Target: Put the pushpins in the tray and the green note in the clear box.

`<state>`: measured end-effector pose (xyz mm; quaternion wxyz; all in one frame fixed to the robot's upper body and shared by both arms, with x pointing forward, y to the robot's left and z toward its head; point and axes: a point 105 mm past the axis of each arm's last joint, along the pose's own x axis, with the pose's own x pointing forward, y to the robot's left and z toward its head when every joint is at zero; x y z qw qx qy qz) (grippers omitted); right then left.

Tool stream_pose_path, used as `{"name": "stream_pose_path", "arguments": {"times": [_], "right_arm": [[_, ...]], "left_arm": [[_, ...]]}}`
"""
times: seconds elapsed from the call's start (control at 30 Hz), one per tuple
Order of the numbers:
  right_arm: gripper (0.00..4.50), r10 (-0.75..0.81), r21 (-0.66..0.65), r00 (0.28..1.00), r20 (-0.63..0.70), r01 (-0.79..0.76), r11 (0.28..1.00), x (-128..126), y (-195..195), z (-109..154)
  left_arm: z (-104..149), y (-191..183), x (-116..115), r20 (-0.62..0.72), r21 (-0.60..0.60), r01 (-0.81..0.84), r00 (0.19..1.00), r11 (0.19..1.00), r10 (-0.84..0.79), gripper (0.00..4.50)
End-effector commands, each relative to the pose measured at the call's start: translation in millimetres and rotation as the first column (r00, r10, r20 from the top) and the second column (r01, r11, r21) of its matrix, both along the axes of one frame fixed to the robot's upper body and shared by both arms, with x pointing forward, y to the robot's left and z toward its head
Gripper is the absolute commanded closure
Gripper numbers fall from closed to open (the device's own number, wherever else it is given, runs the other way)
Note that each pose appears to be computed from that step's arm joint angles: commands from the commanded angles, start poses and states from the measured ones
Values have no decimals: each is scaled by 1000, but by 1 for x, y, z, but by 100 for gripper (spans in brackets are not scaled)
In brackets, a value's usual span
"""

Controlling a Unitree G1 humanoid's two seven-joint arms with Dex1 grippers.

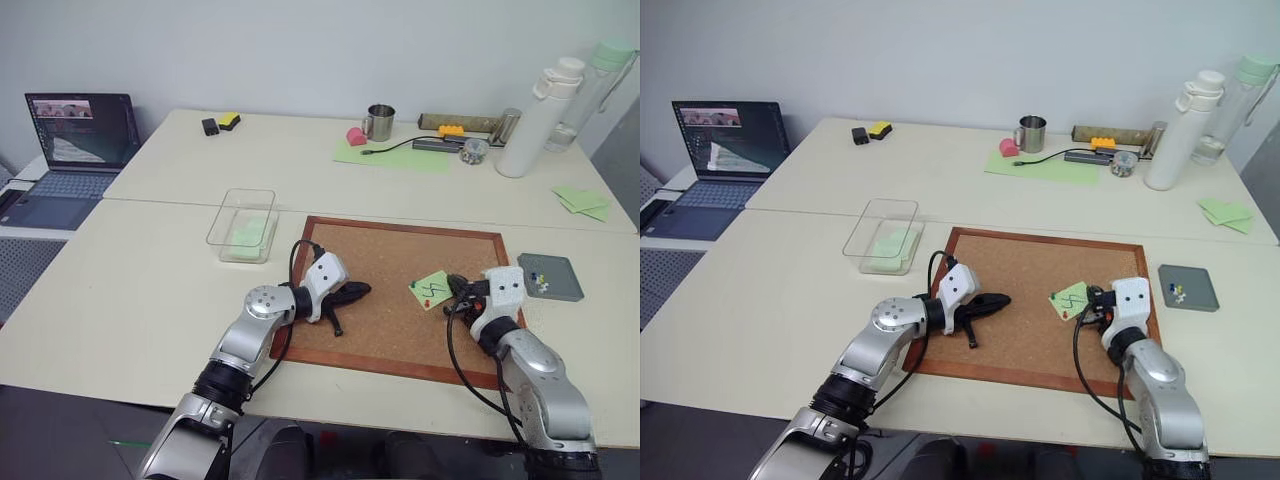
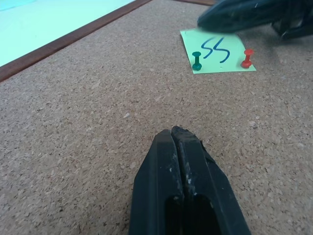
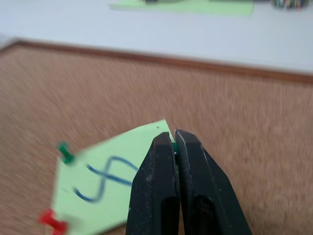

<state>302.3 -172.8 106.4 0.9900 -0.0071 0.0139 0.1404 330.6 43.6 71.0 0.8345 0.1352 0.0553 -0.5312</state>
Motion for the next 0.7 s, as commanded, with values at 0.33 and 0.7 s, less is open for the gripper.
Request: {"name": "stream_pose_path", "arguments": {"times": [0.33, 0.7], "right_arm": [[445, -17, -13, 996, 87, 19, 1000, -5, -9, 25], [445, -115, 112, 987, 113, 102, 988, 0, -28, 43]], "left_arm": [[-15, 2, -2, -41, 42, -17, 999, 999, 19, 450], [-15, 3, -1, -40, 43, -24, 999, 999, 25, 450]]}}
